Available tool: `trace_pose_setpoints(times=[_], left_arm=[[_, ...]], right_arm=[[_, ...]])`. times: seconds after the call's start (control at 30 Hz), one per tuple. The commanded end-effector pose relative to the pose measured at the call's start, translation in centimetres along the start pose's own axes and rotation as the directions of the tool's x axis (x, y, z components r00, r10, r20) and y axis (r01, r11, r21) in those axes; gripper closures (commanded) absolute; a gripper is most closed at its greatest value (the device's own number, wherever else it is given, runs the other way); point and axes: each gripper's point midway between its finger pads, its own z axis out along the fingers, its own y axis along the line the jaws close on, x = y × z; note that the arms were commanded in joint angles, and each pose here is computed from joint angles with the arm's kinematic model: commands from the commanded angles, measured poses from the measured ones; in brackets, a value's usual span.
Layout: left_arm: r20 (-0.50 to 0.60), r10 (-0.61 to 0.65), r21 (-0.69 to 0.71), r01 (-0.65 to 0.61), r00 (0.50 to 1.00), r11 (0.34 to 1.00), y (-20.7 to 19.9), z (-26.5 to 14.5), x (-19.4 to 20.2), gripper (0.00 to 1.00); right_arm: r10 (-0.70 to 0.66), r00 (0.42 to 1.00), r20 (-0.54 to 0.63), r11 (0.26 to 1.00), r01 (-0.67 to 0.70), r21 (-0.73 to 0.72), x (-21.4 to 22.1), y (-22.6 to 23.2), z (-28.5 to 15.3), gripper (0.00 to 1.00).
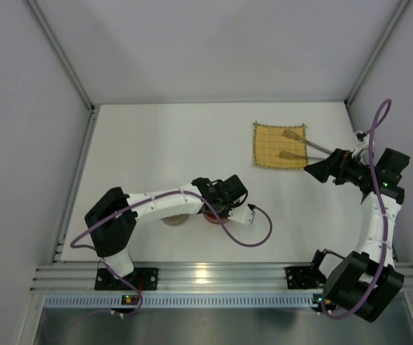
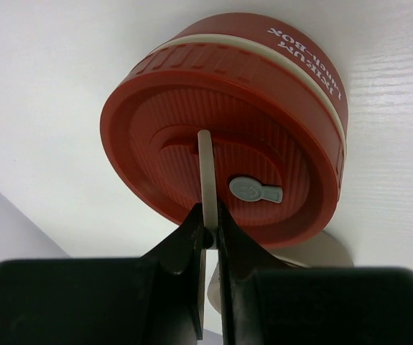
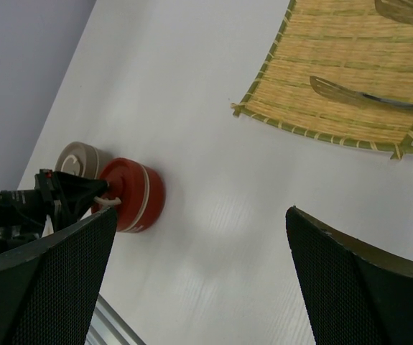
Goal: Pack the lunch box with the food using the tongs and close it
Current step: Close the box lid on the packing box.
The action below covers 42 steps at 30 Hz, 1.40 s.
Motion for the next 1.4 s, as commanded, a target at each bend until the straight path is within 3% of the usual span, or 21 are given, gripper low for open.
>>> trace_pose_setpoints(times=[0.0,0.43,0.53,0.67,0.8,1.37], left_arm=[[-0.156,0.095,0.441,-0.017,0.983,0.898,-11.3,0.8,5.2,0.89],[-0.111,0.08,0.455,-0.021,0.991,0.89,-11.1,-1.6,3.8,0.82],[-0.119,0.079,0.453,-0.017,0.99,0.891,-11.0,-1.5,3.6,0.77],[-0.108,0.074,0.443,-0.018,0.991,0.897,-10.4,-1.6,3.1,0.62],[-0.094,0.064,0.43,-0.018,0.993,0.903,-9.7,-1.9,2.5,0.57],[-0.013,0.041,0.308,-0.035,0.999,0.951,-4.7,-3.7,-0.8,0.55]], right_arm=[[-0.034,0.999,0.001,0.999,0.034,-0.029,0.2,0.2,-0.3,0.01],[-0.025,1.0,0.0,0.998,0.025,-0.05,0.3,0.6,-0.3,0.01],[-0.017,1.0,-0.004,0.999,0.017,-0.05,0.5,0.5,-0.2,0.01],[-0.024,1.0,-0.005,0.998,0.023,-0.053,0.6,0.7,-0.3,0.01],[-0.021,1.0,-0.007,0.998,0.021,-0.055,0.6,0.7,-0.3,0.0],[-0.018,1.0,-0.005,0.998,0.017,-0.063,0.7,0.9,-0.3,0.01]])
